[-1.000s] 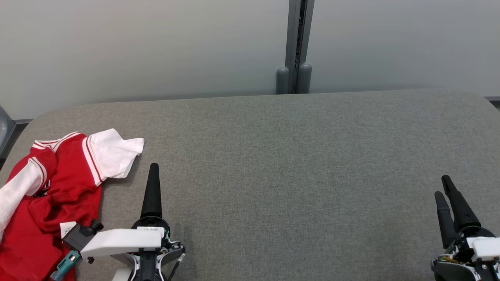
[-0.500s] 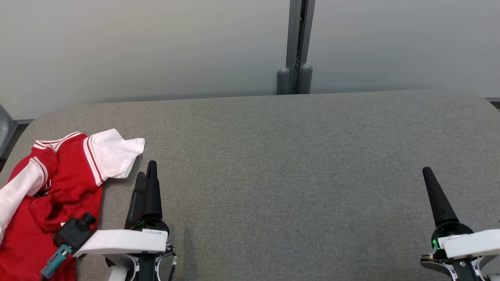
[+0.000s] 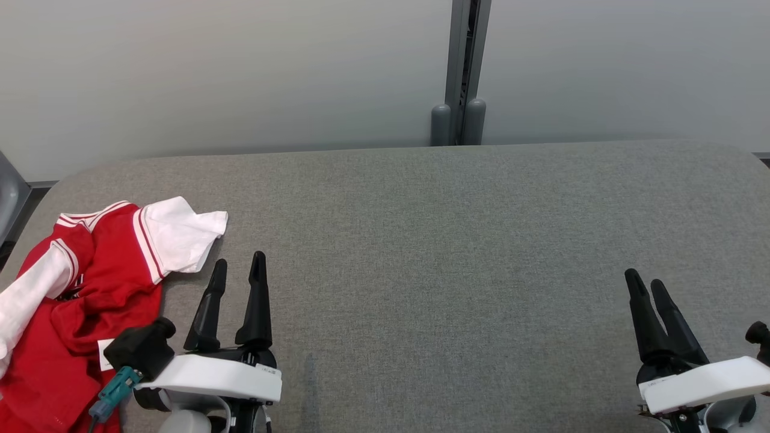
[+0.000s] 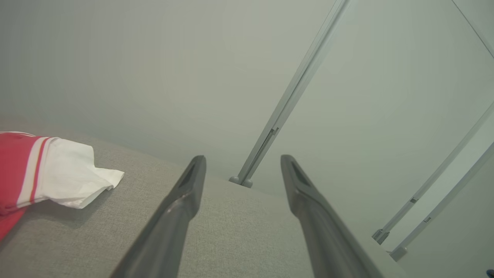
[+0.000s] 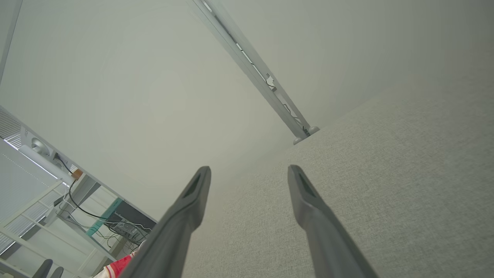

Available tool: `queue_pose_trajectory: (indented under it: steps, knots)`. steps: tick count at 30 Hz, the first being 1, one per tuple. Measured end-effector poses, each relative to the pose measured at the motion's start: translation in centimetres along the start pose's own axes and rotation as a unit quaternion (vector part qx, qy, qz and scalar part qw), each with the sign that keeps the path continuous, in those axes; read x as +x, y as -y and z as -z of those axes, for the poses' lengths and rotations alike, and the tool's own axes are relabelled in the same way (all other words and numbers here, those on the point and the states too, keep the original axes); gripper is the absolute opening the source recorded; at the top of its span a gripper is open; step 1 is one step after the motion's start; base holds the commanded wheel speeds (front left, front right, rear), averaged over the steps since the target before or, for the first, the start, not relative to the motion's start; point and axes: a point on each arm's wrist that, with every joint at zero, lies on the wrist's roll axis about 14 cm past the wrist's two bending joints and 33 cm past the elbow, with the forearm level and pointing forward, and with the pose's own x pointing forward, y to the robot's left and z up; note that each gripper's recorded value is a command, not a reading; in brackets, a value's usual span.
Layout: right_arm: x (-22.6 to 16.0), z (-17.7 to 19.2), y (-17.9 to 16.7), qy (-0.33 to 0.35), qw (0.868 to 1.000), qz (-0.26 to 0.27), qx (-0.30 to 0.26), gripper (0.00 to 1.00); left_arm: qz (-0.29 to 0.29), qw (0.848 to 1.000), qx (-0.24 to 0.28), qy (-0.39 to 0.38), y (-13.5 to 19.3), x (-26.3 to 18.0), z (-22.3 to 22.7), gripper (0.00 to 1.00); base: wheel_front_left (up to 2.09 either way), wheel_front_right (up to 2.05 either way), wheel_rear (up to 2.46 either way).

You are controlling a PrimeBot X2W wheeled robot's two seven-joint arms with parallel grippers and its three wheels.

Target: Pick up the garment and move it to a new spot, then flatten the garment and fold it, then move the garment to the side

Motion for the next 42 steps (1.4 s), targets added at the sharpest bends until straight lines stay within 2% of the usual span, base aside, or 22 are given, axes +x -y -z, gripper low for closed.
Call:
queue_pose_trajectory:
  steps: [8,17,42]
  knots:
    - [0.0,1.4,-0.1,-0.017,0.998,-0.005,-0.068,1.00,-0.035,0.997,0.059,-0.041,-2.1,-1.0,2.4,1.00,0.00,0.00,0.00]
    - [0.2,2.4,-0.3,-0.028,0.992,-0.013,-0.126,1.00,-0.049,0.992,0.108,-0.050,-3.1,-1.0,2.8,1.00,0.00,0.00,0.00]
    - [0.6,2.8,-3.4,-0.005,0.977,-0.063,-0.206,1.00,-0.041,0.976,0.212,-0.035,-3.5,-0.9,1.4,1.00,0.00,0.00,0.00]
